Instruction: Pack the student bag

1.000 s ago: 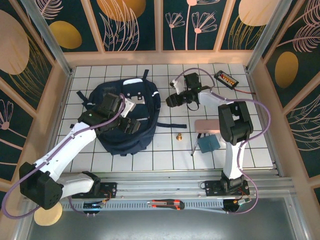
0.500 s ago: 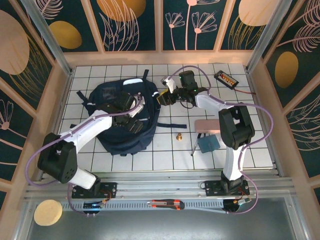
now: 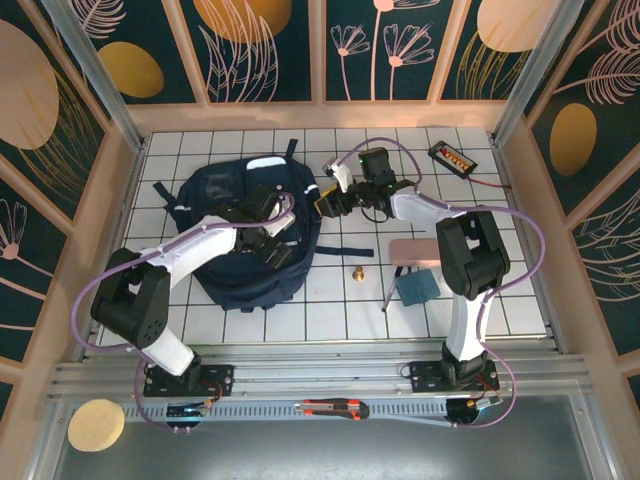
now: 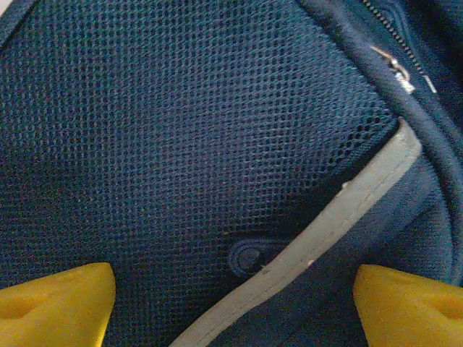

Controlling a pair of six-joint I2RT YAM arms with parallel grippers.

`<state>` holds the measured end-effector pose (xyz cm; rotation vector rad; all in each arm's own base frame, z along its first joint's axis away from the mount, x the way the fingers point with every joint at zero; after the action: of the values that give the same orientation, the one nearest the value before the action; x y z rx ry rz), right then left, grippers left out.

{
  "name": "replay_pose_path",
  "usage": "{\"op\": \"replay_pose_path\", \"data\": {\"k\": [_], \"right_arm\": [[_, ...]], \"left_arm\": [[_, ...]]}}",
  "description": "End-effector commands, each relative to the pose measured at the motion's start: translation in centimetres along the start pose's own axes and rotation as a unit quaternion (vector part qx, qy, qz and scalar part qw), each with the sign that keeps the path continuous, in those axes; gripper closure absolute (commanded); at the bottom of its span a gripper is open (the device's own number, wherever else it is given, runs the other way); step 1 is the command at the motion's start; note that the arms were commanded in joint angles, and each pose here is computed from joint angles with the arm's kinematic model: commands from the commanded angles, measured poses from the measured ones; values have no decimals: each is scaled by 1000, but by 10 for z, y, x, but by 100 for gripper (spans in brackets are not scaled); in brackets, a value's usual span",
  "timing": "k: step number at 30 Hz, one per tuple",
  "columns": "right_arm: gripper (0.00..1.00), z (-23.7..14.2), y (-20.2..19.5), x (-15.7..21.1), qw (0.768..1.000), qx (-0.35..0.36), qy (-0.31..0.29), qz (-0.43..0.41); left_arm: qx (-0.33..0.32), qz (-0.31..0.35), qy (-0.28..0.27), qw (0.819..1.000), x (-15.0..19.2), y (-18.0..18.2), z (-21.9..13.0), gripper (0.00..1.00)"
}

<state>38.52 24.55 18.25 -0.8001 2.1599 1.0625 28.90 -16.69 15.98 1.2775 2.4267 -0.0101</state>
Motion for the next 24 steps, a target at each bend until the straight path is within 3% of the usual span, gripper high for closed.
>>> {"op": "replay_pose_path", "data": {"k": [1,12,17,22,24], "right_arm": [[53,-8,12,-5,1000,-18,-16,-13],[52,-9,12,-3,1000,-22,-19,-11],[52,-10,14,-3,999,-29,-22,-8],[52,-12,18,-4,999,-32,-25,-7],[52,-14,19,-4,999,-32,-27,-6]], "left_arm": [[19,19,-19,999,-4,-10,-15,13],[44,32,-7,998,6,-29,-18,5],[-8,29,28,999,7,-19,2,8],[-34,26,52,998,1,-11,19,24],[-41,28,56,997,1,-10,22,39]]}}
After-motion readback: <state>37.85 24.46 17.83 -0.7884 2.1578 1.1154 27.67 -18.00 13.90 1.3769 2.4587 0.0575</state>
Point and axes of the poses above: each hand's point on the last joint's axis, 136 mm out from that joint toward the fingers, its own z axis out along the fingers, its own y axis along the line the jaws close on, x = y × z, the point moved 9 cm from there along -z, back along the fingers, and after that the axes turned 15 degrees about z, right-handed, at the moved point
